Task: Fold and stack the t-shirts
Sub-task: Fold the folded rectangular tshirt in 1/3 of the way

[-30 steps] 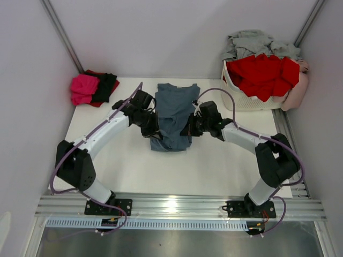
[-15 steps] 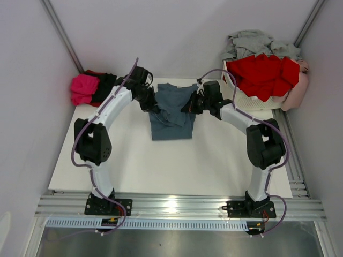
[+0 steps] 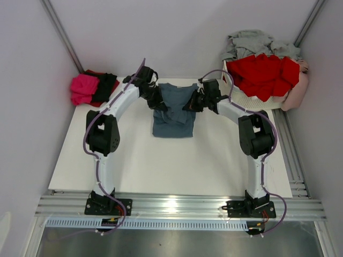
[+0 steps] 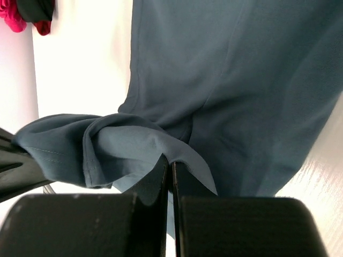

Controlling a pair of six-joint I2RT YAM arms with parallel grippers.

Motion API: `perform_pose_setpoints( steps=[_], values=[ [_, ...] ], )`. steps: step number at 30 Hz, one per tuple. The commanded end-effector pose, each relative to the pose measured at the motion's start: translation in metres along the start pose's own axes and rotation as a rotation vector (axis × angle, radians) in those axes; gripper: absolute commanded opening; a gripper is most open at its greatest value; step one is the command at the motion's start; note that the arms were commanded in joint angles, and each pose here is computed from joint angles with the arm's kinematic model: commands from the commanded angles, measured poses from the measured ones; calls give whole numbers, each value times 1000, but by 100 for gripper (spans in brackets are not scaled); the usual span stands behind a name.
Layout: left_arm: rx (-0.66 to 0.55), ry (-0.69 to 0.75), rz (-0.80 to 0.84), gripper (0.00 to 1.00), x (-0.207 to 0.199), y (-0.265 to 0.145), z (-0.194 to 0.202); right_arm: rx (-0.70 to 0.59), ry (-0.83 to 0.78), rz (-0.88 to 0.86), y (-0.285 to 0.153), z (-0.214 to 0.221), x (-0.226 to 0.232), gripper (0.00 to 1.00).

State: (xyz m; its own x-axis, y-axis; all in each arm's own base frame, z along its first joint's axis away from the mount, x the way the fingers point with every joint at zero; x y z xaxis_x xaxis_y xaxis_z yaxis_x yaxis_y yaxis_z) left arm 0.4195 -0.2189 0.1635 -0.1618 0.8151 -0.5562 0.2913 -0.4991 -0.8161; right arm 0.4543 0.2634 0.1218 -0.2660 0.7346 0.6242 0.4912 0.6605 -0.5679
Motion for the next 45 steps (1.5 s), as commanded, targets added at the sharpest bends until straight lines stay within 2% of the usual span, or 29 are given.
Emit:
perform_pose_setpoints(
  steps=[1, 10, 15, 18, 19, 20, 22, 24, 25, 29, 34, 37, 40, 42, 45],
  values=[
    [-43, 46, 119, 0, -27, -11, -15, -59, -19, -9, -7, -20, 13, 0],
    [-62, 30, 96, 1, -25, 7, -31, -127, 8, 58, -7, -35, -1, 0],
    [-81, 19, 102, 14, -26, 14, -42, -169, 32, 30, -2, -53, -6, 0],
    [-85, -14, 115, 23, -25, 16, -53, -191, 69, 17, 1, -65, -16, 8],
    [-90, -28, 120, 27, -23, 15, -58, -190, 81, 14, 3, -65, -19, 25],
    [-91, -47, 121, 39, -22, 16, -60, -198, 101, 9, 3, -69, -23, 39],
    [-92, -67, 125, 50, -17, 17, -65, -207, 113, -4, 4, -73, -27, 63],
    [-86, -87, 119, 55, -12, 19, -68, -203, 112, -1, 9, -72, -30, 68],
    [-81, -95, 119, 66, -10, 20, -68, -200, 114, 3, 10, -72, -32, 70],
    [-39, -108, 85, 67, 0, 25, -58, -175, 115, 22, 12, -63, -37, 73],
    [-44, -115, 108, 67, 11, 9, -23, -205, -20, 50, -14, -56, -23, 76],
    [-29, -140, 100, 67, 19, 0, 0, -181, -68, 87, -27, -49, -14, 76],
    [6, -152, 65, 65, 32, -1, 27, -140, -88, 159, -35, -34, -12, 76],
    [-9, -135, 7, 65, 38, 0, 35, -120, -90, 189, -36, -19, -16, 76],
    [30, -134, -30, 65, 44, 5, 47, -107, -115, 207, -38, -1, -11, 76]
  ],
)
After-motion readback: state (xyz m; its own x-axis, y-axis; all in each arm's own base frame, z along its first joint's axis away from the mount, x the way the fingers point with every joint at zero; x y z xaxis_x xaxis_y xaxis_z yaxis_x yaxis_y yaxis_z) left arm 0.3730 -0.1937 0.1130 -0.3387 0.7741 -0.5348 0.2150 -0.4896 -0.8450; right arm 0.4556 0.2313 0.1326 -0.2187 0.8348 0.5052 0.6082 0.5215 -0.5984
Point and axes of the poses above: each gripper's point midway between its finger pads, its own y axis out along the fingers, its own x axis along the line the jaws close on, z = x × y, the point moved 4 cm from there along -y, back along the fingers, and after that the axes turned 6 degrees about -y, right-handed, at the moved point
